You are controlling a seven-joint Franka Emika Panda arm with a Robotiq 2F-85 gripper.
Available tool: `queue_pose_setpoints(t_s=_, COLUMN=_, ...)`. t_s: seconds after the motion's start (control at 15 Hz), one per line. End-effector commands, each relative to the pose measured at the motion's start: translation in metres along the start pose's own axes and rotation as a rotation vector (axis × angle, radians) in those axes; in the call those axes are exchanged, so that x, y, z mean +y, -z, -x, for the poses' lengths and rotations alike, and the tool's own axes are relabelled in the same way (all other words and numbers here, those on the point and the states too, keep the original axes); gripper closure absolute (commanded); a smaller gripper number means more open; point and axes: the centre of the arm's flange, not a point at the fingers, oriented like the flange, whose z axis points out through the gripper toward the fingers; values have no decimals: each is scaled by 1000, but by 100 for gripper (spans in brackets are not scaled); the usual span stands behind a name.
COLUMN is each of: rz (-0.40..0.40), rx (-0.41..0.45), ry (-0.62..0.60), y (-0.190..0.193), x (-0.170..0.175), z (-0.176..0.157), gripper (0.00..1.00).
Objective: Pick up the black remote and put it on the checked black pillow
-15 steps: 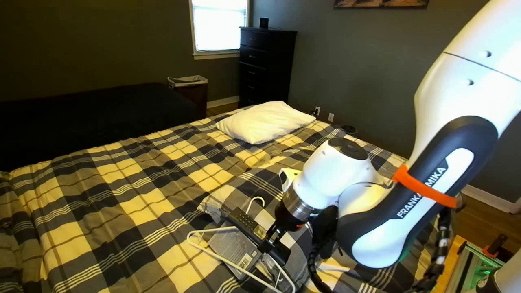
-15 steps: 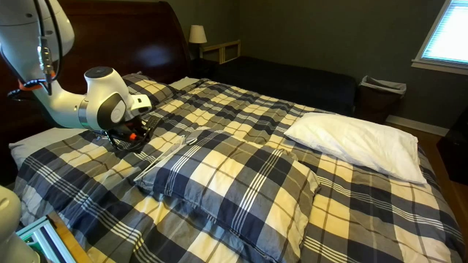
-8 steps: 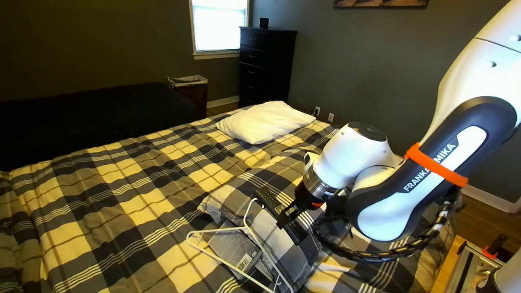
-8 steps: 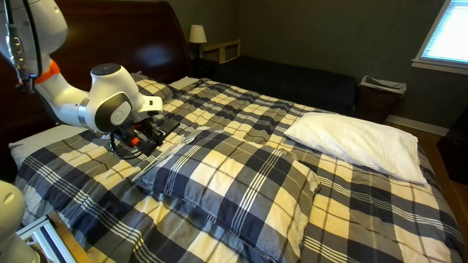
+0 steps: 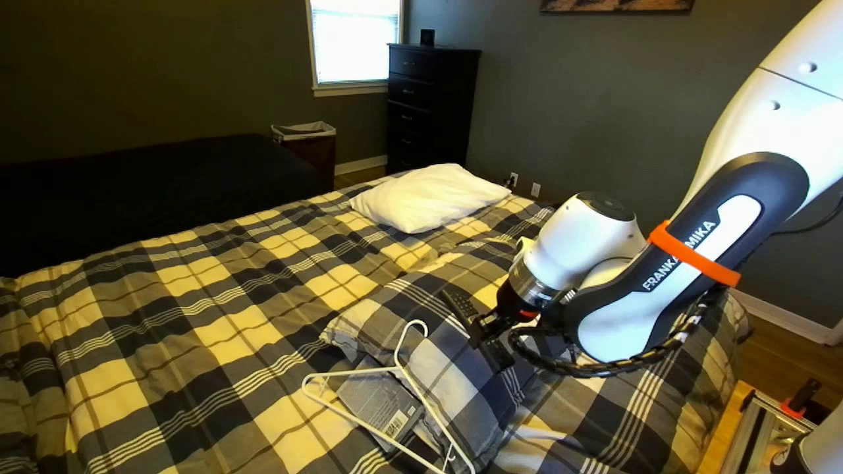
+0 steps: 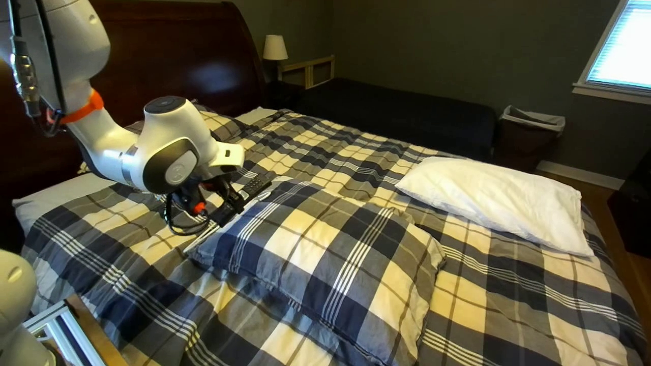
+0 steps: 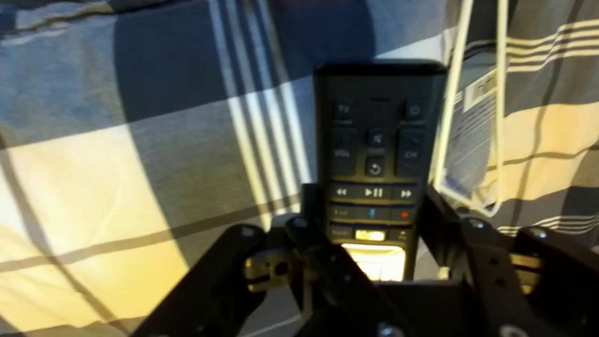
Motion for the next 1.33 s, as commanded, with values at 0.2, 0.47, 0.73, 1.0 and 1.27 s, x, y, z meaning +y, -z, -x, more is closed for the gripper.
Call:
queue_pose_setpoints(t_s=0.2, rz=51, rx=96, ry=-354, y=76, x=105, z=-8, gripper=71)
queue_pose_setpoints(t_s=0.47, rz=113, rx=138, ry=-388, y=75, x=128, z=-39, gripper=71)
queue_pose_setpoints(t_s=0.73, rz=199, rx=77, ry=-156, y=56, x=134, z=-48, gripper=71)
queue_pose_setpoints(t_s=1.0, rz=262, rx=77, ry=35, y=57, x=175, z=-68, gripper=71)
queue_pose_setpoints(t_s=1.27, rz=263, rx=158, ry=178, y=56, x=187, z=-121, gripper=71)
